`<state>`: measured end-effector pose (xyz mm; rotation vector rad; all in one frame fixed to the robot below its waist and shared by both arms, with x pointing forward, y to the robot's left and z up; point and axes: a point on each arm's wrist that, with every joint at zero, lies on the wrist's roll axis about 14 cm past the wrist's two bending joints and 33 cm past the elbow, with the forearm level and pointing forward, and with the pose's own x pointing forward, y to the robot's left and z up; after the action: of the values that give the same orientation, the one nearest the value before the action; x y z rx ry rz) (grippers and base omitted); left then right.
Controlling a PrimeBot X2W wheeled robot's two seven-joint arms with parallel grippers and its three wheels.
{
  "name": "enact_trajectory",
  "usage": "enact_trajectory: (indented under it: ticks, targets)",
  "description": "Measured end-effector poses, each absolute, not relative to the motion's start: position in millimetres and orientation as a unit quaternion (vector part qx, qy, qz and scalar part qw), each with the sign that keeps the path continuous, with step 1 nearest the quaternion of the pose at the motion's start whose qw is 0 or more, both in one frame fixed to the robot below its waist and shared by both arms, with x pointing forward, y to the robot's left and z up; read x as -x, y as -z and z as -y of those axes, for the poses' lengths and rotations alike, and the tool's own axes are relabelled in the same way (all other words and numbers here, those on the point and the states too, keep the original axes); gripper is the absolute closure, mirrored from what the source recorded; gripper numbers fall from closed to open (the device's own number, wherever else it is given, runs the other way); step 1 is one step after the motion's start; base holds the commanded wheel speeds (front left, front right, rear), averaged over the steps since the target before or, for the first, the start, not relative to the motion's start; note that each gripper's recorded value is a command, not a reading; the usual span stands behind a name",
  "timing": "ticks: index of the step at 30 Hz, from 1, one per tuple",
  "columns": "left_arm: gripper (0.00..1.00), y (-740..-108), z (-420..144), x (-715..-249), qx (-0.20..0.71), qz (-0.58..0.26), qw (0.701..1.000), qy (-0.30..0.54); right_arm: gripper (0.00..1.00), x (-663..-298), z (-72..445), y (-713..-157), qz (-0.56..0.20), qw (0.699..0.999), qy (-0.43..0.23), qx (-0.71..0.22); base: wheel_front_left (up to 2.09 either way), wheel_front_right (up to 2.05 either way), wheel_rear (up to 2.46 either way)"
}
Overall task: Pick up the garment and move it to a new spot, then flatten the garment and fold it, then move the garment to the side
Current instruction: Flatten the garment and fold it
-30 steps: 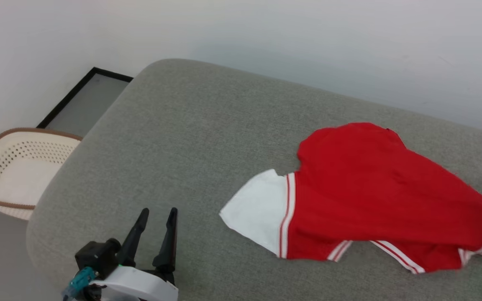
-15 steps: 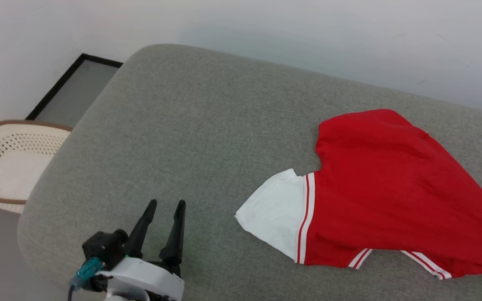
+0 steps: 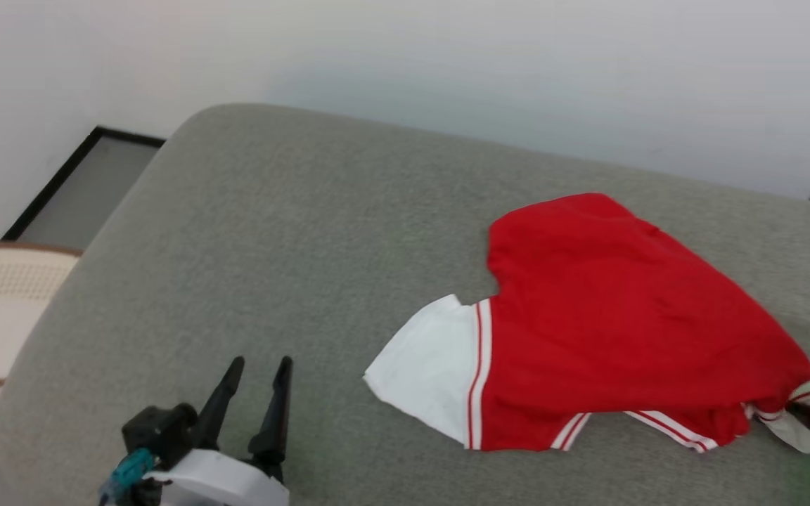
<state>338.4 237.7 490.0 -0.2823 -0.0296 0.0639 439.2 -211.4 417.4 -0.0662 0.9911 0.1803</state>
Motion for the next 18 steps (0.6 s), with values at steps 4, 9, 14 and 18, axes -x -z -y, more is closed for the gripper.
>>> enact_trajectory:
  ticks: [4,9,14,18]
  targets:
    - [0.00,-494,-232,-340,0.136,0.020,0.990,-0.017,0.00,-435,221,-443,-0.427,0.899,-0.089,0.040,0.00,0.00,0.00]
    - [0.00,-503,-219,-344,0.134,0.032,0.990,0.007,0.00,-421,227,-476,-0.342,0.932,-0.104,0.060,0.00,0.00,0.00]
    - [0.00,-513,-203,-352,0.134,0.046,0.989,0.034,0.00,-410,227,-519,-0.187,0.973,-0.114,0.074,0.00,0.00,0.00]
    - [0.00,-515,-188,-359,0.137,0.047,0.988,0.056,0.00,-389,226,-531,-0.097,0.985,-0.116,0.081,0.00,0.00,0.00]
